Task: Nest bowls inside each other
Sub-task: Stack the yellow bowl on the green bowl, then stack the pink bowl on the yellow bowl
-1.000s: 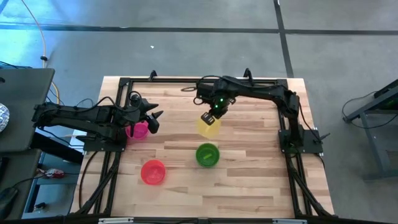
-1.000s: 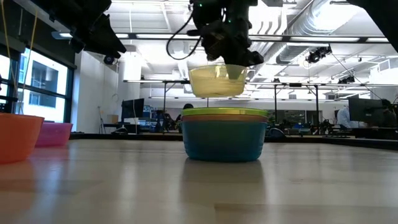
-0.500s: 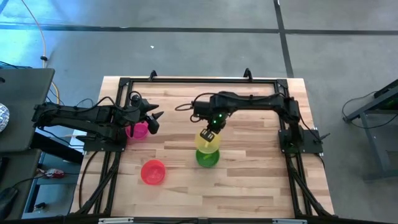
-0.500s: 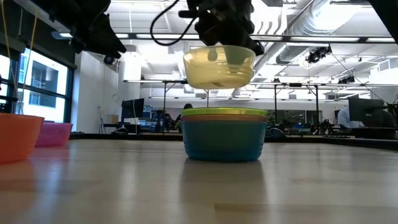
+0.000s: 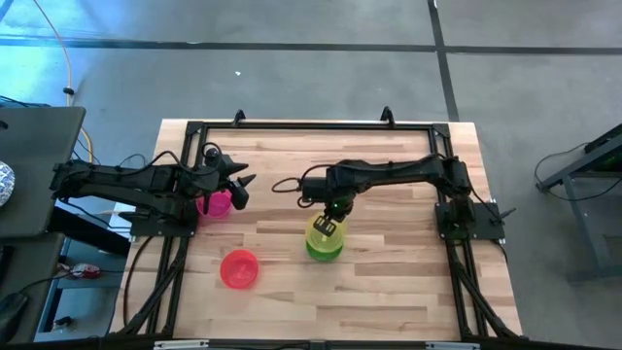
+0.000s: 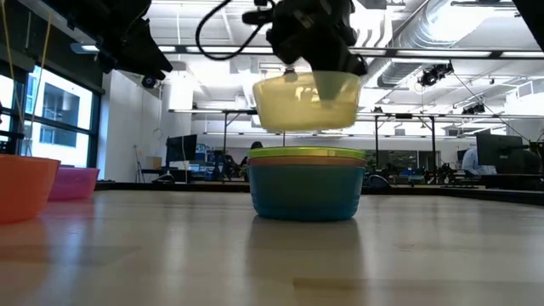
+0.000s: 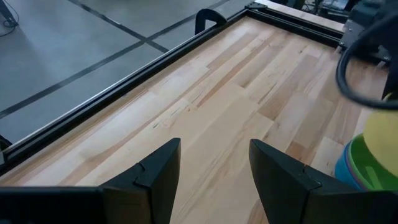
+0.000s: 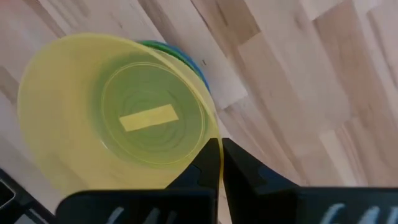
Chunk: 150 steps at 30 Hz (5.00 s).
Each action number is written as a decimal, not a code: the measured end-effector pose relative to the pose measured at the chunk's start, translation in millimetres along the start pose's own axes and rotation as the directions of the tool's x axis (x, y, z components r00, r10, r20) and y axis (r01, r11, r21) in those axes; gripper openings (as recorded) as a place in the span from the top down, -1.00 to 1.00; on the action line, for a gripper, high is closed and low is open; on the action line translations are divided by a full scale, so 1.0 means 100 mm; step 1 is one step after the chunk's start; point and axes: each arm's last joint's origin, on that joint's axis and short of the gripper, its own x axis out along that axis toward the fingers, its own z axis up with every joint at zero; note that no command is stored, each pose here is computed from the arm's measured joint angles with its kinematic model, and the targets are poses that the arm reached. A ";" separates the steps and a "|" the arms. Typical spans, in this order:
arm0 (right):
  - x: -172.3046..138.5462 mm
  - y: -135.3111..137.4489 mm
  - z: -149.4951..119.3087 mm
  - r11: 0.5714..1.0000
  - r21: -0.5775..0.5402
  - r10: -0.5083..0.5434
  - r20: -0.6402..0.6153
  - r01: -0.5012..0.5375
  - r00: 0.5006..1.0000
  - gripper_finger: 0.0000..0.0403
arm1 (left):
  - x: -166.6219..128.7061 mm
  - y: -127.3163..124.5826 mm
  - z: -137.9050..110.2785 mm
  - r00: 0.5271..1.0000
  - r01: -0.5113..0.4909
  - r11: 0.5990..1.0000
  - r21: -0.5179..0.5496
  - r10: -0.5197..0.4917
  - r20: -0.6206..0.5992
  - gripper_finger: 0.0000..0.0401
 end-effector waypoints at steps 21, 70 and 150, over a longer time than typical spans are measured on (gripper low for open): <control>0.24 0.06 0.02 0.999 0.007 0.044 0.048 -0.044 0.998 1.00 | 0.00 0.00 0.00 1.000 0.000 1.000 -0.001 0.000 0.001 0.10; 0.59 0.06 -0.10 0.998 0.054 -0.035 0.057 0.032 0.998 1.00 | 0.00 0.00 0.01 1.000 0.003 0.999 -0.035 -0.003 0.006 0.10; 0.54 -0.35 0.16 0.992 0.124 -0.017 0.048 0.011 0.999 0.34 | 0.00 0.01 0.00 1.000 -0.020 0.999 -0.027 0.020 0.011 0.10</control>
